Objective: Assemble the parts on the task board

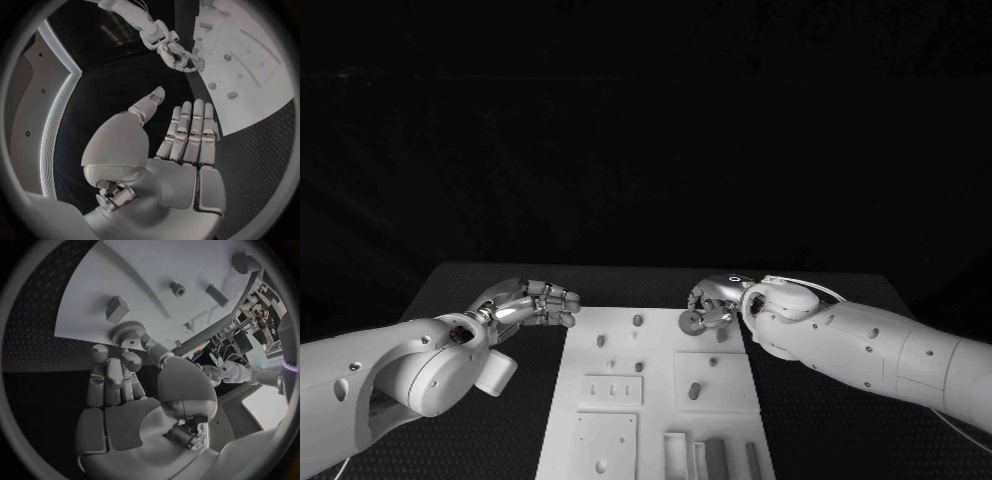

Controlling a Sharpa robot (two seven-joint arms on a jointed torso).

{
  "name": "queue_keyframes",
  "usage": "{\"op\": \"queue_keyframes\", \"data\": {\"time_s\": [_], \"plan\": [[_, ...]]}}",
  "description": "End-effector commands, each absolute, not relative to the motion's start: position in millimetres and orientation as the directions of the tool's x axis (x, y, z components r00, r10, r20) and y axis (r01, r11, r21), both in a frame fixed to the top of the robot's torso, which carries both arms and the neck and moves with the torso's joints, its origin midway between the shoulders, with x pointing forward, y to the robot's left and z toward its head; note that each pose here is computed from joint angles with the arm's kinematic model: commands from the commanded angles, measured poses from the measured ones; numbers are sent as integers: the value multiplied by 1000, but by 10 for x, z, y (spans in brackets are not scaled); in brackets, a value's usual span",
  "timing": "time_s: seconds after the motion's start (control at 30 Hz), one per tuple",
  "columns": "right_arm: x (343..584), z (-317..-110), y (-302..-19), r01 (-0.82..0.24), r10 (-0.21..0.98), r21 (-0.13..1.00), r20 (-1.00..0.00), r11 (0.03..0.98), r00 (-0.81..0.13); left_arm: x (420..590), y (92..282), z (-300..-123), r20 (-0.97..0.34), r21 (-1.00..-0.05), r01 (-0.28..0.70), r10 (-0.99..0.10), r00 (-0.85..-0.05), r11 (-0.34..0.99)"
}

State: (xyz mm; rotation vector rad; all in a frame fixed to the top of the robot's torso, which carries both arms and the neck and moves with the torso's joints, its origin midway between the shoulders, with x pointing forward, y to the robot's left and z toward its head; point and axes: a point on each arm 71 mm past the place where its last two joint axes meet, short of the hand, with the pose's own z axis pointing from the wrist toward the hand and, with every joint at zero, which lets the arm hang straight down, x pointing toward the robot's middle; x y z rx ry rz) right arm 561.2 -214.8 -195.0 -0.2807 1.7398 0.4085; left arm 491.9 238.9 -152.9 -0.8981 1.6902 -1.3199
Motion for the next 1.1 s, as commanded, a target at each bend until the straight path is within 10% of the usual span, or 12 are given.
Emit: {"op": "queue_keyframes", "data": {"time_s": [0.03, 1.1], "plan": [[5620, -1959, -2157, -396, 24, 104, -979, 912, -202, 4917, 2360, -1509, -159, -978, -48, -878, -451, 202], [5609, -2061, -2086, -401, -18, 67, -979, 914, -204, 4915, 2354, -1510, -159, -978, -49, -878, -452, 202]]}}
